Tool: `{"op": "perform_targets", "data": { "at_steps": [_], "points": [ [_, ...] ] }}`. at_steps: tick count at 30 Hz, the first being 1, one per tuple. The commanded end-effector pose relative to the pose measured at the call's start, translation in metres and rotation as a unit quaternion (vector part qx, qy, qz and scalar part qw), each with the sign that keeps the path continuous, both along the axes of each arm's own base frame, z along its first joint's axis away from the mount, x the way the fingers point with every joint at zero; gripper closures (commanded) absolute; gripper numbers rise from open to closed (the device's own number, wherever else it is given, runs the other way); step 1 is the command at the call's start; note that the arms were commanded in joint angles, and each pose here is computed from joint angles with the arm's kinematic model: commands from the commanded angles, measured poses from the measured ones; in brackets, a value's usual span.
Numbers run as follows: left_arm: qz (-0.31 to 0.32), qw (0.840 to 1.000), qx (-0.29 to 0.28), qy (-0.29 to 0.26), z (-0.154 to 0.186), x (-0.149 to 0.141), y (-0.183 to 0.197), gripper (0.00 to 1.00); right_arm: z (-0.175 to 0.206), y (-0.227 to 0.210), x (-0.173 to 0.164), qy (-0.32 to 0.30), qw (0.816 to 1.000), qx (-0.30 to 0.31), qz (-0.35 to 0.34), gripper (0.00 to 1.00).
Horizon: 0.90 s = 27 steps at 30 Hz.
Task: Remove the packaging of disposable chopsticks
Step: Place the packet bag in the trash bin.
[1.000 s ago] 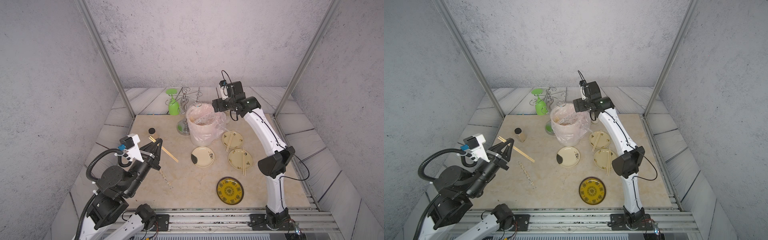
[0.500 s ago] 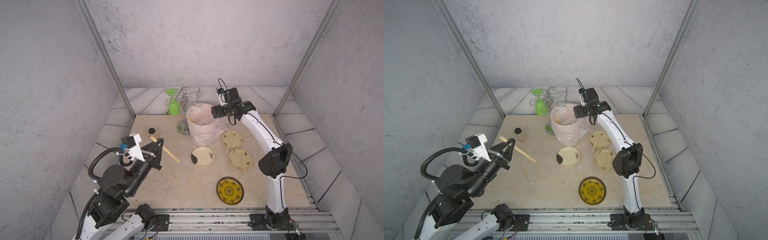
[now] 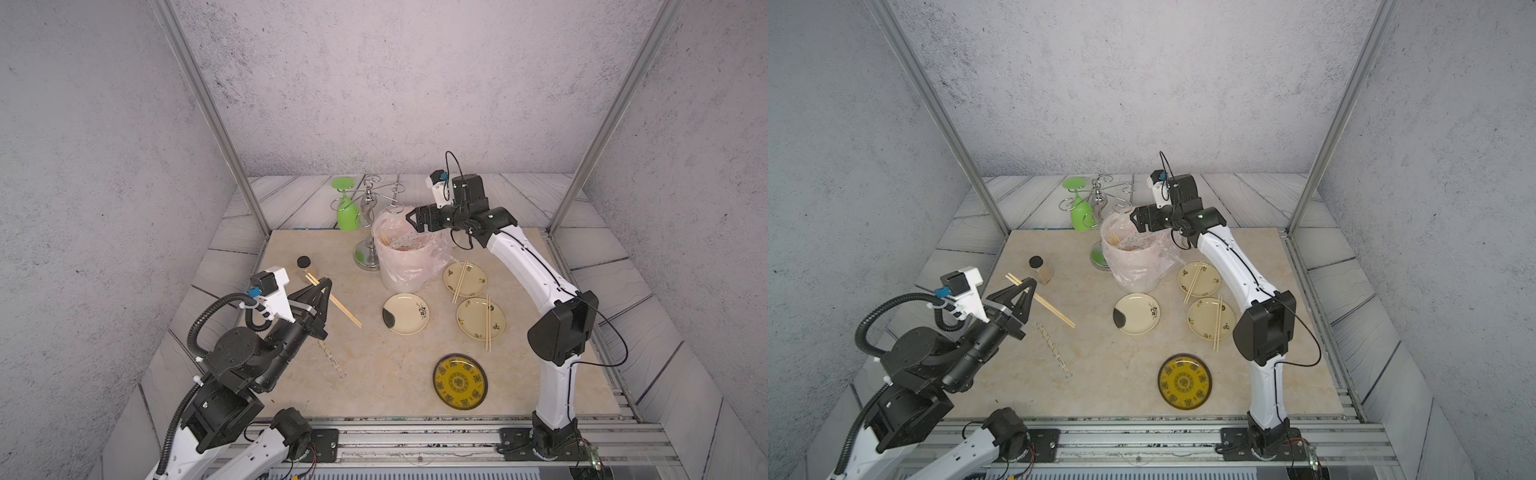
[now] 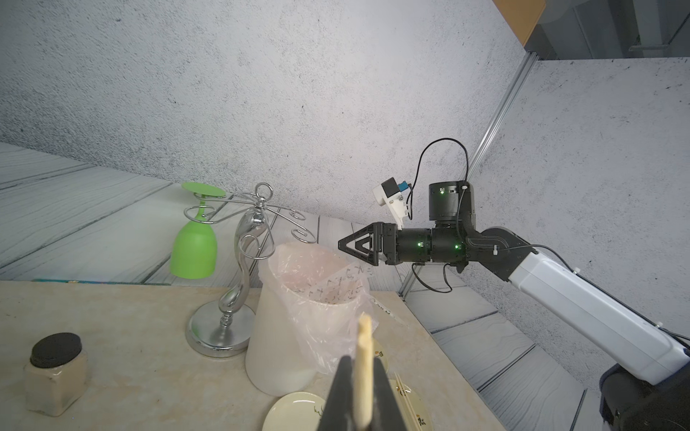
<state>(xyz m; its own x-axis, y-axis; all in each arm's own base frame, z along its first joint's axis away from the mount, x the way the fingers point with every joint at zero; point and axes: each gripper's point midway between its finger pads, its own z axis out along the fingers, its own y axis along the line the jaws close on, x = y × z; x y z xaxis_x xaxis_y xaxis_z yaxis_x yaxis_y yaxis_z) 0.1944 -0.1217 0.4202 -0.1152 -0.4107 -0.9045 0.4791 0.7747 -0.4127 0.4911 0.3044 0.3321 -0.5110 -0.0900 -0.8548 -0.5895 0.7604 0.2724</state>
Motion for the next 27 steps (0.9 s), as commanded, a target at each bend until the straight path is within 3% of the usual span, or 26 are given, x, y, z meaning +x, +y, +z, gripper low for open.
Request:
{"op": "perform_targets", "data": {
  "at_steps": [1, 17, 27],
  "points": [
    [-0.001, 1.000, -0.017, -0.011, 0.008, -0.004, 0.003, 1.00, 0.047, 0.001, -0.018, -0.029, 0.997, 0.064, 0.022, 0.03],
    [-0.001, 1.000, -0.023, -0.005, 0.005, -0.006, 0.005, 1.00, 0.066, -0.012, -0.033, 0.012, 0.988, 0.150, 0.042, 0.02],
    [-0.004, 1.000, -0.020, 0.004, 0.001, -0.002, 0.001, 1.00, 0.004, -0.066, -0.002, -0.008, 0.997, -0.023, -0.079, 0.02]
  ]
}}
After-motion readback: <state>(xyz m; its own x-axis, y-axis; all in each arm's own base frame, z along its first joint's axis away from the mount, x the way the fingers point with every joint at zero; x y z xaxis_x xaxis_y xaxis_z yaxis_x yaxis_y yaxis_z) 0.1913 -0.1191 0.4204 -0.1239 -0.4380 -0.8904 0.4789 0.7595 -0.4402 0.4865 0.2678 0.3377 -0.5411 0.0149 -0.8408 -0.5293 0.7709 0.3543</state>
